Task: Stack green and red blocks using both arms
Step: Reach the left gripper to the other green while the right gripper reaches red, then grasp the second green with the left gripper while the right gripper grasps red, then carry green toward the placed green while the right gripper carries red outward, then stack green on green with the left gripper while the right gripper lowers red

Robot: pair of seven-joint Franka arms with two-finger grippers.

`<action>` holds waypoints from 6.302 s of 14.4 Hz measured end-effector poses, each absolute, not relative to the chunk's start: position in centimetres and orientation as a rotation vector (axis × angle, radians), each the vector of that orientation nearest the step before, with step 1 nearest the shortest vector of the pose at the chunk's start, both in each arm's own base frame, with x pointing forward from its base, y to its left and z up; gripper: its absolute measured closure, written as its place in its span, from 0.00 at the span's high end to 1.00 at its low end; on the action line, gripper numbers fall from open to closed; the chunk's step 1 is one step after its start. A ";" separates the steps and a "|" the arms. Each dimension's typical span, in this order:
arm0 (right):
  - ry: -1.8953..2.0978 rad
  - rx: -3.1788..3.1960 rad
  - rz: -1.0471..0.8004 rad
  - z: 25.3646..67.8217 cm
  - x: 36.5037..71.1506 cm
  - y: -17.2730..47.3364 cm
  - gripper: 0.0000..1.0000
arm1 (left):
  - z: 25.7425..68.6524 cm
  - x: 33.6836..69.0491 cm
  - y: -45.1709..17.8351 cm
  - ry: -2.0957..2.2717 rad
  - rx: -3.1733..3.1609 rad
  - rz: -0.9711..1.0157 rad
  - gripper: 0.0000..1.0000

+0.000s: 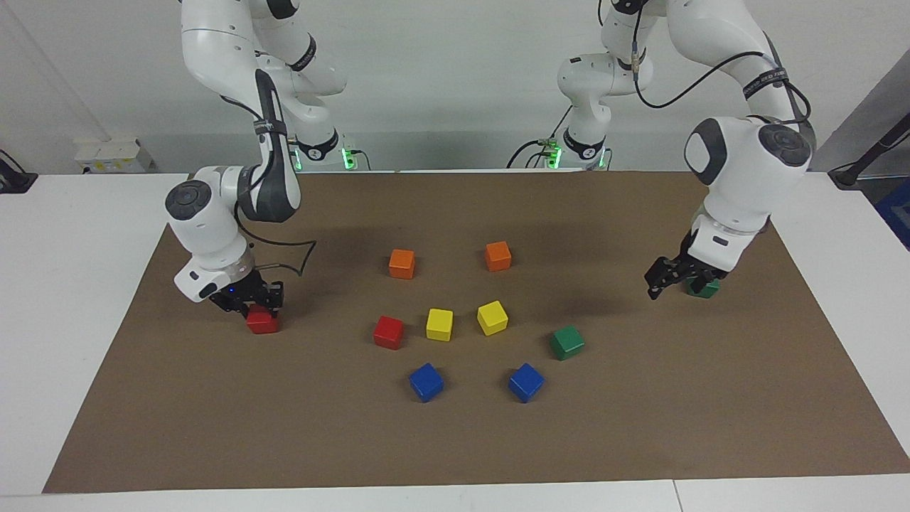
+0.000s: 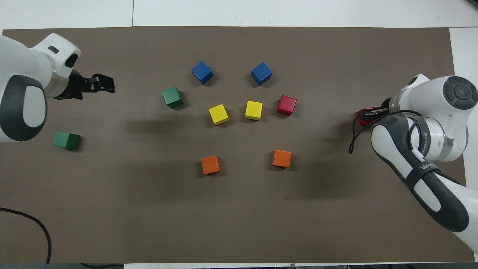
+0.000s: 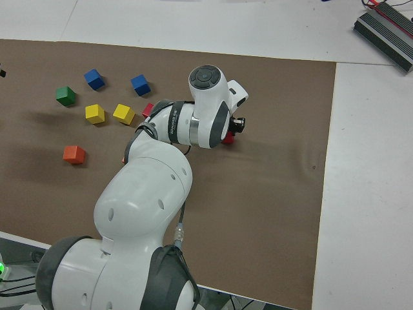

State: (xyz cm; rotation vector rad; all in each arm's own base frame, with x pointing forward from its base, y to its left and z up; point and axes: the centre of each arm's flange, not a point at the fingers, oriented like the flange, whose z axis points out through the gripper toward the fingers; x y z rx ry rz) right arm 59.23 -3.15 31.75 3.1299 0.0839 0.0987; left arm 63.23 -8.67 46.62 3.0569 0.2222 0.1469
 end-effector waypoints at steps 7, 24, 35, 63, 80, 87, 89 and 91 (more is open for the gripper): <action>0.084 3.128 0.118 31.6 59.2 -3.1 0.56 | 42.8 64.1 -18.7 0.569 3.022 0.043 1.00; -0.135 3.140 -0.016 48.4 62.2 10.1 1.00 | 33.2 66.0 -22.6 0.730 3.013 0.180 1.00; -0.475 3.130 0.040 39.4 66.1 21.1 1.00 | 31.0 65.0 -23.3 0.588 3.029 0.223 0.91; -0.576 3.134 0.079 30.3 64.5 24.3 0.90 | 50.4 61.3 0.1 -0.106 3.178 0.001 0.55; 0.002 3.145 -0.006 43.9 65.0 7.9 0.55 | 39.5 56.3 9.5 -0.389 3.125 0.035 0.55; 0.184 3.130 0.118 39.5 60.7 -0.8 0.55 | 37.0 55.9 11.5 -0.382 3.080 0.082 0.55; 0.187 3.129 0.128 39.2 60.6 -0.8 0.55 | 36.5 56.1 11.5 -0.391 3.078 0.091 0.55; 0.207 3.127 0.132 39.1 60.5 -1.2 0.55 | 36.0 56.2 11.6 -0.400 3.077 0.092 0.55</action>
